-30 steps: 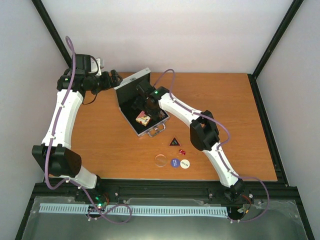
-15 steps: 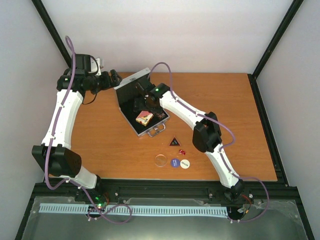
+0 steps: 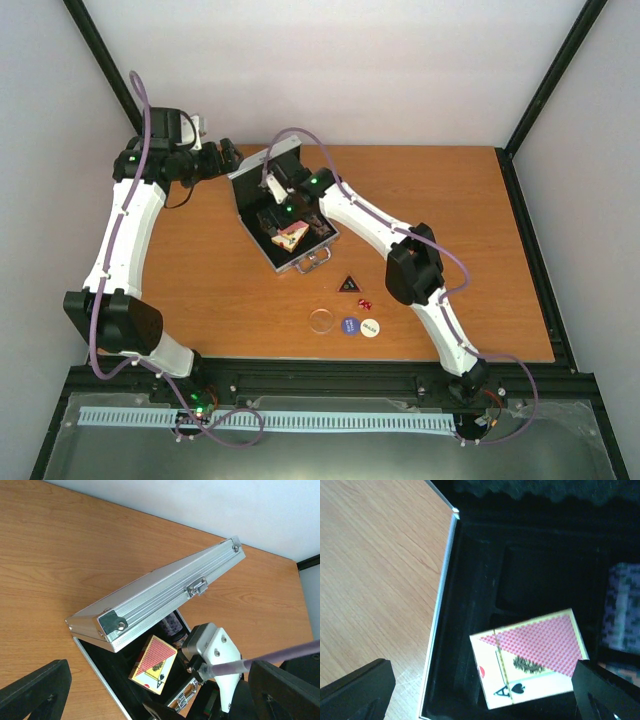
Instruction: Pack up texas hold em set
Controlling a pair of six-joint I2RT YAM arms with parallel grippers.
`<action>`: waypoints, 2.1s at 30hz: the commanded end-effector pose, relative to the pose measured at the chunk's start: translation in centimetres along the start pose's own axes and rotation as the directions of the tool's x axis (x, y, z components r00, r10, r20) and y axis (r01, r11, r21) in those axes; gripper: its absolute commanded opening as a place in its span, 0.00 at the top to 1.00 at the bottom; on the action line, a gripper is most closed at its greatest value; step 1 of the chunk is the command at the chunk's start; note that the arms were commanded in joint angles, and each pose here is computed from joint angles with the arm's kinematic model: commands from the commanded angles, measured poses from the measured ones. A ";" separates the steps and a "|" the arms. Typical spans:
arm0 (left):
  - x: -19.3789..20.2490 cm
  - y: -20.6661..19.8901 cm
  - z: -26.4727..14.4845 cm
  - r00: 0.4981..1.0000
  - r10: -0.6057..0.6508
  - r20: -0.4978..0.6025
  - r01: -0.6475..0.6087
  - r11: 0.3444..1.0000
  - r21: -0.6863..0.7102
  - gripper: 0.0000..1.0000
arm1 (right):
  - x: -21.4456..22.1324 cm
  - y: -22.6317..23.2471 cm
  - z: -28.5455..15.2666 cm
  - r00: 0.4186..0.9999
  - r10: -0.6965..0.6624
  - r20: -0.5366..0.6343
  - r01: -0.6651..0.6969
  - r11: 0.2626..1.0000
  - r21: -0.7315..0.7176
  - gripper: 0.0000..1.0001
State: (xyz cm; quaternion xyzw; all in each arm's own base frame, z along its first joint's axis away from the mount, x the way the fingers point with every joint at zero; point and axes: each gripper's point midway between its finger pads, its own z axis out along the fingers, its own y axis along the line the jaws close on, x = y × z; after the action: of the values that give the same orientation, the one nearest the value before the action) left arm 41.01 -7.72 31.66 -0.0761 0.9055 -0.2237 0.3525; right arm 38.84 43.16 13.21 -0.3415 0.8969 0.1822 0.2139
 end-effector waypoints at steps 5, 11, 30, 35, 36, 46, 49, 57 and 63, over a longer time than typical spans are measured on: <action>-1.4 -1.1 -1.4 0.998 0.028 0.051 -0.029 0.999 0.018 0.00 | -1.1 0.7 2.7 0.987 -0.157 0.031 0.159 0.986 -0.053 0.00; -1.4 -1.0 -1.1 0.999 0.030 0.039 -0.030 0.999 0.015 0.00 | -0.8 -1.6 4.6 0.990 -0.143 0.014 0.143 0.989 0.032 0.00; -1.1 -0.5 0.2 1.000 0.027 0.008 -0.027 1.000 0.006 0.00 | 2.6 -4.3 8.1 0.990 -0.111 -0.093 0.114 0.993 0.033 0.00; -1.0 -0.4 0.5 1.000 0.023 0.000 -0.023 1.000 0.008 0.00 | 3.4 -4.4 8.4 0.989 -0.093 -0.115 0.096 0.995 0.026 0.00; -1.0 -0.4 0.5 1.000 0.024 -0.001 -0.024 1.000 0.010 0.00 | 3.4 -4.5 8.3 0.989 -0.090 -0.118 0.094 0.995 0.029 0.00; -0.8 -0.3 0.8 1.000 0.023 -0.005 -0.023 1.000 0.008 0.00 | 6.1 -4.6 5.9 0.983 -0.013 -0.185 0.024 0.998 0.061 0.00; -0.7 -0.2 0.8 1.000 0.025 -0.005 -0.024 1.000 0.007 0.00 | 6.3 -4.8 5.2 0.982 0.000 -0.186 0.015 0.997 0.077 0.00; -0.7 -0.2 0.8 1.000 0.023 -0.006 -0.023 1.000 0.008 0.00 | 4.5 -5.3 3.3 0.991 0.011 -0.130 0.006 0.991 0.132 0.00; -0.6 -0.2 0.9 1.000 0.021 -0.009 -0.021 1.000 0.009 0.00 | 0.9 -4.5 2.5 0.999 0.001 -0.041 0.004 0.994 0.106 0.00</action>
State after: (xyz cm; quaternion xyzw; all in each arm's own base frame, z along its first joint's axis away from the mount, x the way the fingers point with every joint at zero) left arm 41.85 -7.78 30.66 -0.0780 0.9106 -0.2219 0.3398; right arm 40.62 39.80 6.43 -0.3422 0.9153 0.1154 0.1781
